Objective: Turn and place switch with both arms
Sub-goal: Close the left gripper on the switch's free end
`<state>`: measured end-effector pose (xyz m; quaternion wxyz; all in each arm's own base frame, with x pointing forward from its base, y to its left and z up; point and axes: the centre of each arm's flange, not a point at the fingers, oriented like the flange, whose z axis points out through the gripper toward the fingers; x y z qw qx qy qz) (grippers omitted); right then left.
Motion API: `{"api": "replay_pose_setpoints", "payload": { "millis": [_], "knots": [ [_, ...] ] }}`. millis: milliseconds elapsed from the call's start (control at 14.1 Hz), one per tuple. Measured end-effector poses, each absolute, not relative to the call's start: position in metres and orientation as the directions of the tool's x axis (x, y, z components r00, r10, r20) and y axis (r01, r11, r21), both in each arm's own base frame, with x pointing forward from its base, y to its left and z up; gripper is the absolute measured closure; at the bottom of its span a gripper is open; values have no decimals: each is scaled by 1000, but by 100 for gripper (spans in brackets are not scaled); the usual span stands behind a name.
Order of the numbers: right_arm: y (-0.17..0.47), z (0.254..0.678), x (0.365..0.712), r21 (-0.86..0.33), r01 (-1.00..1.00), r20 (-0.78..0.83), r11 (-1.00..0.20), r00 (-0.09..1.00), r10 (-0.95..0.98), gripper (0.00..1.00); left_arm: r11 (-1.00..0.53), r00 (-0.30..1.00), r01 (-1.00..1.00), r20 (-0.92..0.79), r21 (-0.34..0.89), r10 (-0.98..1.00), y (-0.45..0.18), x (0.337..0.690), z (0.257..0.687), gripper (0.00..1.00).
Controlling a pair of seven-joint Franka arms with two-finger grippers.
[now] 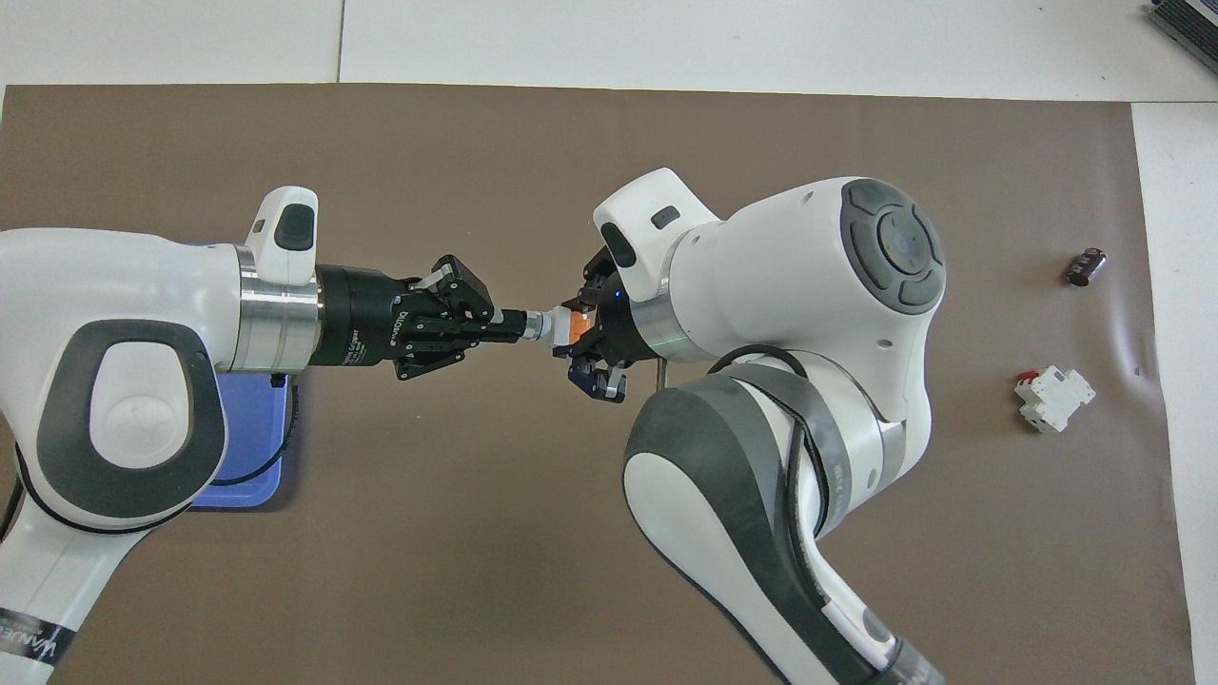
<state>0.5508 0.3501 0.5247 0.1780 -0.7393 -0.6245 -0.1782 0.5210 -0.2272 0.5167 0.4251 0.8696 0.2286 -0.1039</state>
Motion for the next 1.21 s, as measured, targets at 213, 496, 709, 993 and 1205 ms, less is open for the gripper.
{"api": "replay_pose_setpoints", "payload": {
  "millis": [213, 496, 709, 993, 1205],
  "knots": [
    [350, 525, 551, -41, 987, 486, -158, 158, 860, 58, -524, 858, 513, -396, 680, 326, -227, 521, 517, 89],
    [350, 525, 552, -39, 985, 488, -167, 164, 857, 58, -478, 795, 606, -462, 636, 392, -228, 522, 517, 89],
    [348, 526, 555, -25, 983, 496, -184, 172, 851, 58, -390, 685, 725, -541, 567, 488, -230, 524, 519, 89],
    [345, 526, 557, -21, 981, 498, -193, 178, 849, 58, -275, 535, 839, -624, 469, 570, -232, 524, 518, 89],
    [345, 527, 558, -19, 980, 500, -198, 181, 847, 58, -197, 429, 897, -670, 396, 606, -232, 524, 517, 89]
  ]
}}
